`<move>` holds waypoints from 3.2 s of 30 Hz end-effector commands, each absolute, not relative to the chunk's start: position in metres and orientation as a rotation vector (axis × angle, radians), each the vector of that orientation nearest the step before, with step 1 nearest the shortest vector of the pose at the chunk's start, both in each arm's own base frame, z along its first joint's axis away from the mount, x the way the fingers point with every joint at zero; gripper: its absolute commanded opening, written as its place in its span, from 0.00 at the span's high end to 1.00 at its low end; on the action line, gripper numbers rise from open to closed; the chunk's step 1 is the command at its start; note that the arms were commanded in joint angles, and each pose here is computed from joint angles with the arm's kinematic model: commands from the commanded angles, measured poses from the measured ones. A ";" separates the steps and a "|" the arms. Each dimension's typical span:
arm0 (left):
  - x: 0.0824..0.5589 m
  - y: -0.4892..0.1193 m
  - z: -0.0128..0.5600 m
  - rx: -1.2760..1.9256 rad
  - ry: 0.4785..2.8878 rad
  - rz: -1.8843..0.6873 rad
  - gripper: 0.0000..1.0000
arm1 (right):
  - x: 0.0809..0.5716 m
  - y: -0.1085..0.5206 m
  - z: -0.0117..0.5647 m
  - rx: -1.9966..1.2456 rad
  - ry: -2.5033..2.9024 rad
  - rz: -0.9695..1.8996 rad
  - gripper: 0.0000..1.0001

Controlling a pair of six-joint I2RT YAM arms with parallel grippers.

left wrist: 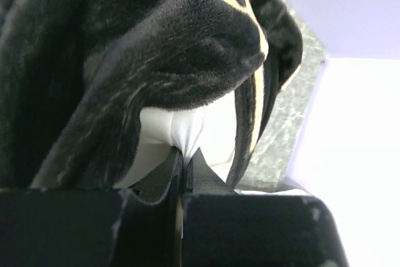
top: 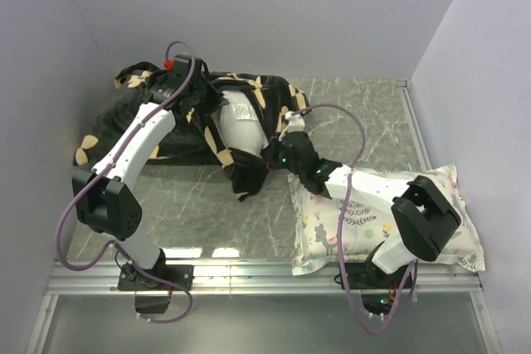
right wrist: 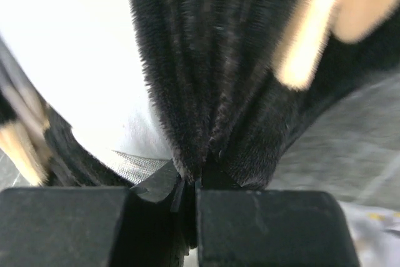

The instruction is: Remove the pillowcase from the pillow

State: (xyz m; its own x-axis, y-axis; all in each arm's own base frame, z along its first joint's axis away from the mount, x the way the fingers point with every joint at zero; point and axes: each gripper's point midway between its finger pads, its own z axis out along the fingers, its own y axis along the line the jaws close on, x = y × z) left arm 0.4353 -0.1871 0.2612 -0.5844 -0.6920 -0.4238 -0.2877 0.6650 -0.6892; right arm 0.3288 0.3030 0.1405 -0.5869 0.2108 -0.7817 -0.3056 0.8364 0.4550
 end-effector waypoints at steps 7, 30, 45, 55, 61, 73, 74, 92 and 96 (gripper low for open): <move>0.481 -0.136 0.440 -0.749 1.599 -0.774 1.00 | 0.240 0.302 0.006 -0.201 2.436 0.496 1.00; 0.397 -0.199 0.388 -0.416 1.835 -0.648 0.89 | 0.228 0.344 0.016 -0.178 2.389 0.712 1.00; 0.286 -0.218 0.260 -0.403 1.990 -0.351 0.07 | 0.239 0.367 0.069 -0.125 2.324 1.062 1.00; 0.269 -0.222 0.182 -0.300 2.136 -0.280 0.01 | 0.248 0.358 0.070 -0.052 2.320 1.156 1.00; 0.275 -0.227 0.147 -0.260 2.188 -0.184 0.01 | 0.248 0.352 0.068 -0.026 2.318 1.169 1.00; 0.308 -0.248 0.101 -0.234 2.306 -0.232 1.00 | 0.249 0.344 0.074 -0.051 2.294 1.134 1.00; 0.316 -0.256 0.114 -0.238 2.285 -0.264 1.00 | 0.249 0.343 0.074 -0.057 2.293 1.131 1.00; 0.421 -0.267 0.274 -0.406 2.042 -0.577 1.00 | 0.226 0.325 0.020 -0.130 2.380 0.904 1.00; 0.419 -0.269 0.289 -0.385 2.041 -0.615 1.00 | 0.232 0.325 0.008 -0.109 2.407 0.854 1.00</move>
